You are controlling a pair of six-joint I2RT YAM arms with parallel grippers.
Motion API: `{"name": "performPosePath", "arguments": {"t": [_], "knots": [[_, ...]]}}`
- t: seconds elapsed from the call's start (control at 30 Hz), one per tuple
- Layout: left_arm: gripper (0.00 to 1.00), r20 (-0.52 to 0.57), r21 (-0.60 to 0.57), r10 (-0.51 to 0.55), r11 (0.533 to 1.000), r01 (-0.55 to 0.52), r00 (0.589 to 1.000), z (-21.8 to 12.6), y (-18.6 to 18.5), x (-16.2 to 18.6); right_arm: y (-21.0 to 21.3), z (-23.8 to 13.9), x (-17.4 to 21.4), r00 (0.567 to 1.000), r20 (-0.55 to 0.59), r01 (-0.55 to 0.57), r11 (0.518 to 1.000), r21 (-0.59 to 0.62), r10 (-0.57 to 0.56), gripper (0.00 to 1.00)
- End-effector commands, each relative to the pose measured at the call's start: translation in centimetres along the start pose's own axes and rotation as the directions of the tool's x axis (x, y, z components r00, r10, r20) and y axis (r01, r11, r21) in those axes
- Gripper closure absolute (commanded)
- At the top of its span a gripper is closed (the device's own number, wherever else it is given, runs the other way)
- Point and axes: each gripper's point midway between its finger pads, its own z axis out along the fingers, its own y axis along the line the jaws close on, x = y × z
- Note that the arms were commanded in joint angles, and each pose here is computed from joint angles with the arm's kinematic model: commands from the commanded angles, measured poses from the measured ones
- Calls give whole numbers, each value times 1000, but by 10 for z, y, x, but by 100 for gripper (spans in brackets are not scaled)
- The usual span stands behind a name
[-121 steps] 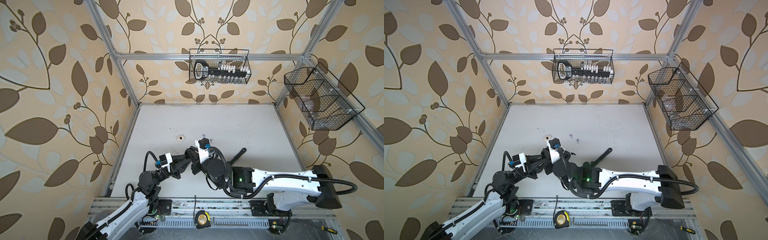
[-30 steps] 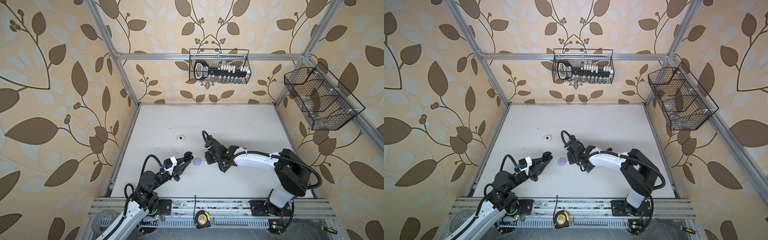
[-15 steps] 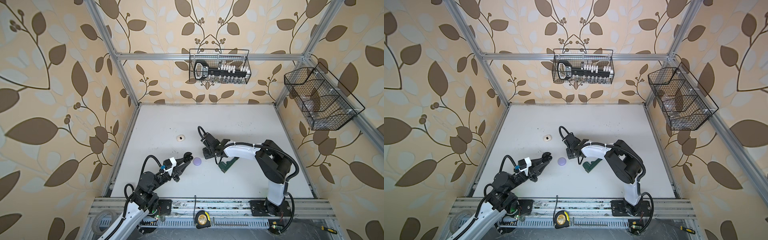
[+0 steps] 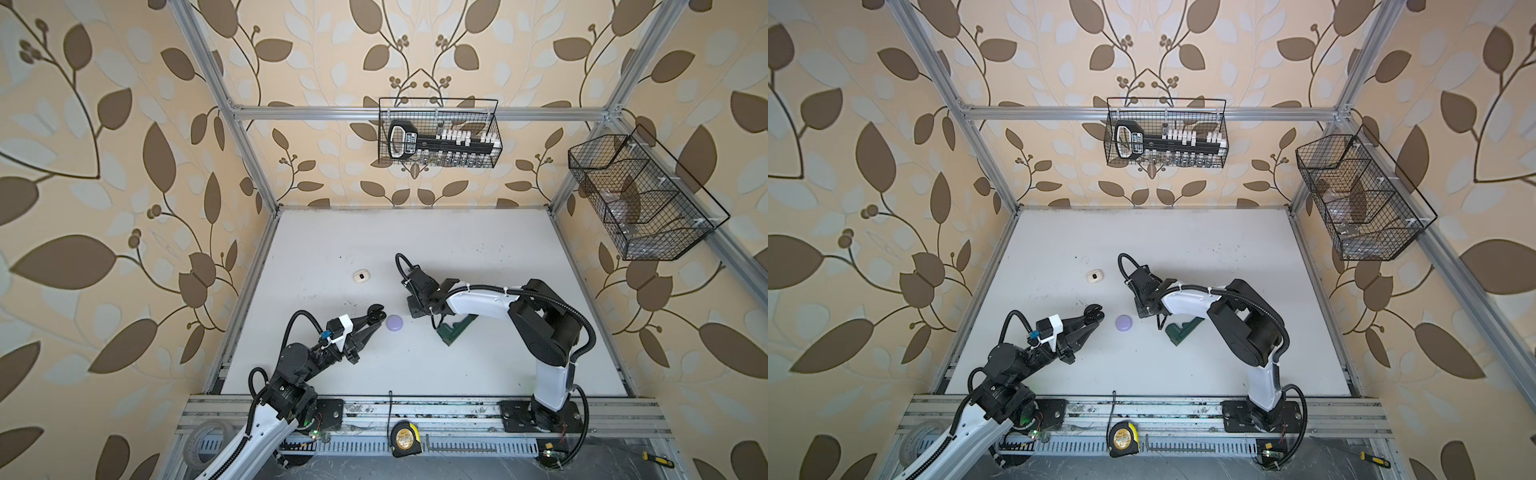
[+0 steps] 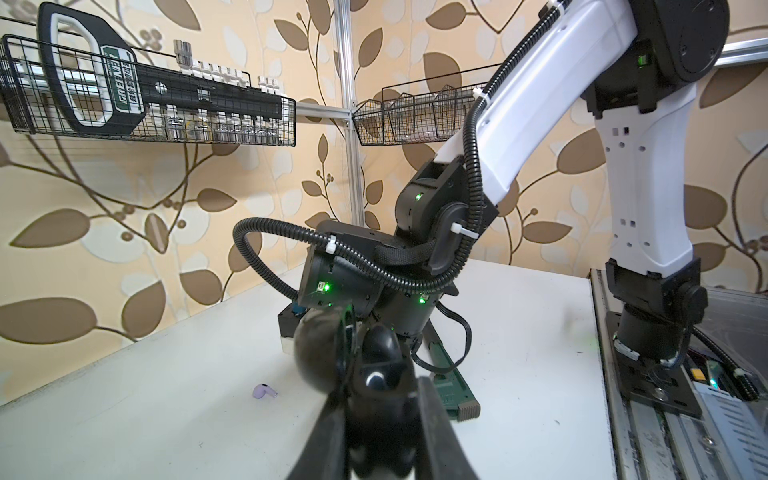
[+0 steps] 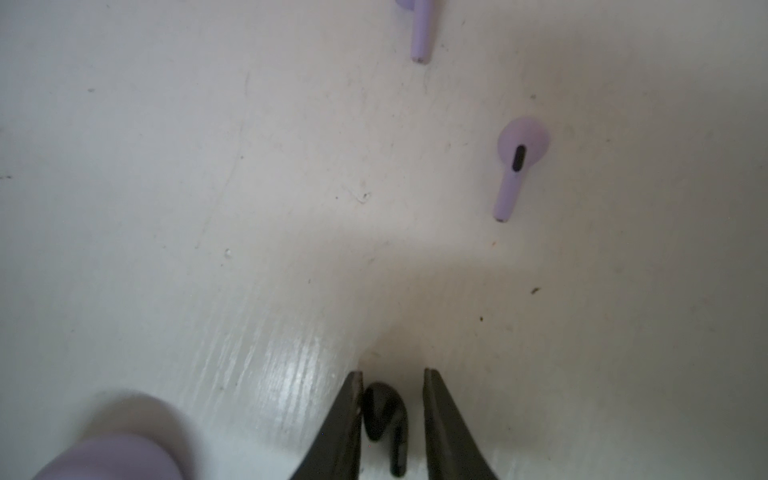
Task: Insert the wireless bluetooth earbuds into the charging case
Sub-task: 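Close the right gripper on the second black earbud, then lift the second black earbud and carry it to the black case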
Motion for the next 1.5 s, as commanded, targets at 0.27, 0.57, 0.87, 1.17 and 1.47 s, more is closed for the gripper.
{"name": "performPosePath", "arguments": {"t": [0.27, 0.57, 0.87, 1.17, 1.47], "knots": [[100, 77, -3, 53, 999, -53, 996, -1, -1, -31, -8, 14, 23, 998, -61, -10, 999, 31, 12, 73], [100, 74, 0, 53, 999, -53, 996, 0, -2, -30, -8, 15, 29, 998, -69, -10, 1000, 28, 12, 81], [100, 74, -3, 57, 998, -57, 996, 0, -1, -29, -6, -1, 20, 999, -23, -32, 999, 10, 32, 85], [100, 52, 5, 44, 999, -45, 998, 7, 1, -25, -15, -57, -10, 986, 137, -95, 995, -5, 95, 86], [100, 57, 19, 0, 1000, -1, 998, 26, 9, -17, -28, -138, -43, 914, 356, -180, 981, -75, 195, 86]]}}
